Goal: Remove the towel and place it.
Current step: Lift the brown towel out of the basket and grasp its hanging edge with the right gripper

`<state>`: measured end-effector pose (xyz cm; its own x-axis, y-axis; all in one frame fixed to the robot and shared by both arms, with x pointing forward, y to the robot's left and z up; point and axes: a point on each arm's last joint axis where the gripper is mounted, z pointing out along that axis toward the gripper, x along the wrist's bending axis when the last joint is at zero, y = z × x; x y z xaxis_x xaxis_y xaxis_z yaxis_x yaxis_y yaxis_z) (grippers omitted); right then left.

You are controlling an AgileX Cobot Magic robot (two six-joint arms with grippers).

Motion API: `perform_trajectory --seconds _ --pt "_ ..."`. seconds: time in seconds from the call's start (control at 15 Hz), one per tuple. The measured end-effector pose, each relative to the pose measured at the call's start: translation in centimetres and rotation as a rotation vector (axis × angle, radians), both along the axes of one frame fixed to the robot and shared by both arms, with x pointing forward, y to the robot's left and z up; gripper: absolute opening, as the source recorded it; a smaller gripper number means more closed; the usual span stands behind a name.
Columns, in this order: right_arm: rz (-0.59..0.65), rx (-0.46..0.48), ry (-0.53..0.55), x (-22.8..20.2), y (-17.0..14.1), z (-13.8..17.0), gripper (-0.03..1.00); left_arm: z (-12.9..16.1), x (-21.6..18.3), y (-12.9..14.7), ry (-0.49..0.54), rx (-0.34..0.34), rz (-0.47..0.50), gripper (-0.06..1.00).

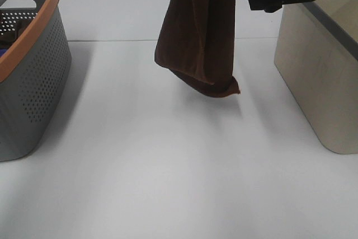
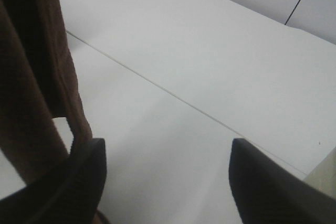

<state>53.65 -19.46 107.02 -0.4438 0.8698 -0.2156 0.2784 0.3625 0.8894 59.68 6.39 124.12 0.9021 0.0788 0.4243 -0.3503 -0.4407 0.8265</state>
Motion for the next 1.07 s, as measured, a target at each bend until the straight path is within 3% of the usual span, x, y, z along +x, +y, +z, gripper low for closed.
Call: perform_trajectory --seconds 0.47,0.8,1.07 --pt "0.193 0.133 0.134 -1.1 2.0 -0.7 0.65 -0.1 0.1 -0.1 0.003 0.0 -0.001 0.0" --pt "0.237 0.222 0.145 -1.9 2.4 0.4 0.66 -1.6 1.1 -0.5 0.031 0.019 0.002 0.0" --pt "0.236 0.23 0.202 -1.2 2.8 -1.2 0.68 -1.6 1.0 -1.6 0.132 -0.13 -0.091 0.0"
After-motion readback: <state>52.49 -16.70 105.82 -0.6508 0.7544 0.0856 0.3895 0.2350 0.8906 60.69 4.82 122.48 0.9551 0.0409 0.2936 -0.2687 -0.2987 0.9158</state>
